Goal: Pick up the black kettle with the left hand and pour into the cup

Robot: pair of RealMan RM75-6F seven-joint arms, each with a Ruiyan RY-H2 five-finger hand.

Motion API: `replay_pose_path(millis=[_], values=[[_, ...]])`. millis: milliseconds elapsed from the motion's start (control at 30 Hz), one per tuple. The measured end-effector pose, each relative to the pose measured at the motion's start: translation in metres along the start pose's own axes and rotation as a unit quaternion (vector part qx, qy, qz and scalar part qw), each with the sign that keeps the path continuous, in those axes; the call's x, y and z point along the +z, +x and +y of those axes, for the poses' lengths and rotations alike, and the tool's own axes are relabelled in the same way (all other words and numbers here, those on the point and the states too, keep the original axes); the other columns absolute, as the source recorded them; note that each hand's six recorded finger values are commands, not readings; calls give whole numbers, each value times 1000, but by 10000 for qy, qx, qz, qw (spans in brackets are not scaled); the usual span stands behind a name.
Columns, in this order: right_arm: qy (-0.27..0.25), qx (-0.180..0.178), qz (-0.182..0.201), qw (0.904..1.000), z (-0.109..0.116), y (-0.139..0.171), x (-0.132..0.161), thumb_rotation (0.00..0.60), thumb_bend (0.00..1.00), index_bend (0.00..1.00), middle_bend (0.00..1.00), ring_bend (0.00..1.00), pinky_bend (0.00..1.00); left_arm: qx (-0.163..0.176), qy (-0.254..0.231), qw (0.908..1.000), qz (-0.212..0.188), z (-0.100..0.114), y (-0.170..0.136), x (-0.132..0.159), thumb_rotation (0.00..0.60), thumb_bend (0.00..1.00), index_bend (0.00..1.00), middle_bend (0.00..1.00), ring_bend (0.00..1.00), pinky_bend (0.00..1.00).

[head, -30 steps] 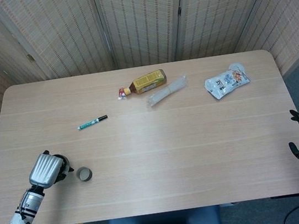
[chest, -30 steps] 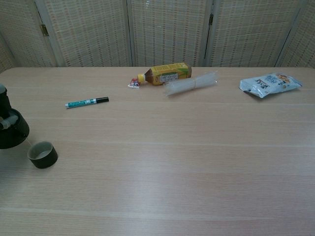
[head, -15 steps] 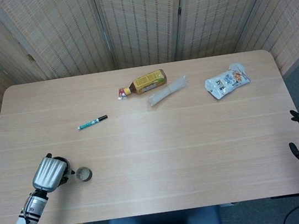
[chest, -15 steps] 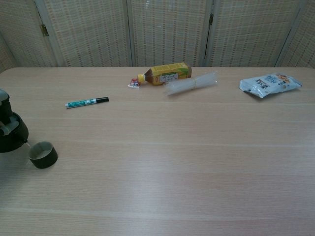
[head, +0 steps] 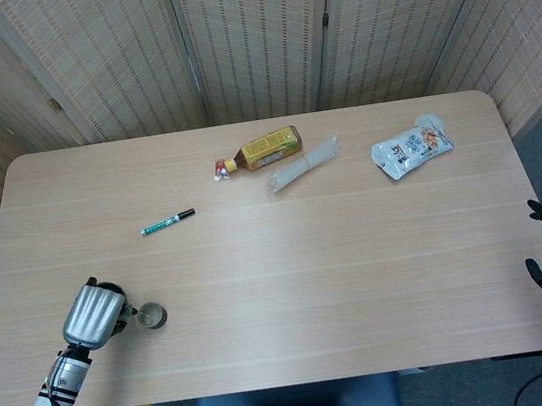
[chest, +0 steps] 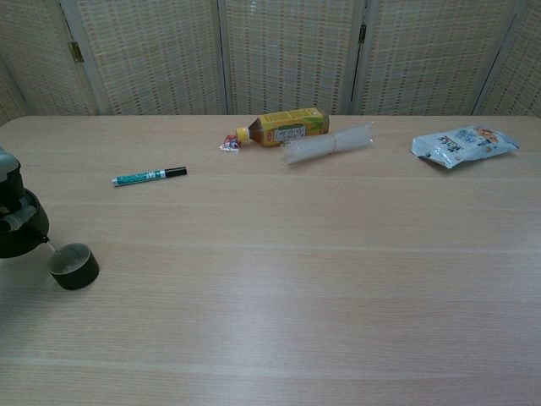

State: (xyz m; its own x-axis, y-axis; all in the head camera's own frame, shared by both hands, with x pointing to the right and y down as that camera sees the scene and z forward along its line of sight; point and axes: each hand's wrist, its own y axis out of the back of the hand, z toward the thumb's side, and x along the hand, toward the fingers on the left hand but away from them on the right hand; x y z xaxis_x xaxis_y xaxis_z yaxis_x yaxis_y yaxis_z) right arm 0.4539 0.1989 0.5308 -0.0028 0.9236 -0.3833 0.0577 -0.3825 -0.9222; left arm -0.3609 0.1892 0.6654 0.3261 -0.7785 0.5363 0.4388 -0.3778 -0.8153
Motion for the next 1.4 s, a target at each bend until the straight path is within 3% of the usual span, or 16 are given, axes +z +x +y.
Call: replay_pose_path(millis=[867,1400], values=[[-19,-11,-16,10000,0,2,-3,600,389,65,268,292,190,171,208,9996,-13,9,-1,5,473,563,1000,1000,925,520],[-14,-32,-22,10000,1,2,-1,600,391,65,269,291,190,264,-686,9973,-85,4,-1,2,471,563,1000,1000,922,457]])
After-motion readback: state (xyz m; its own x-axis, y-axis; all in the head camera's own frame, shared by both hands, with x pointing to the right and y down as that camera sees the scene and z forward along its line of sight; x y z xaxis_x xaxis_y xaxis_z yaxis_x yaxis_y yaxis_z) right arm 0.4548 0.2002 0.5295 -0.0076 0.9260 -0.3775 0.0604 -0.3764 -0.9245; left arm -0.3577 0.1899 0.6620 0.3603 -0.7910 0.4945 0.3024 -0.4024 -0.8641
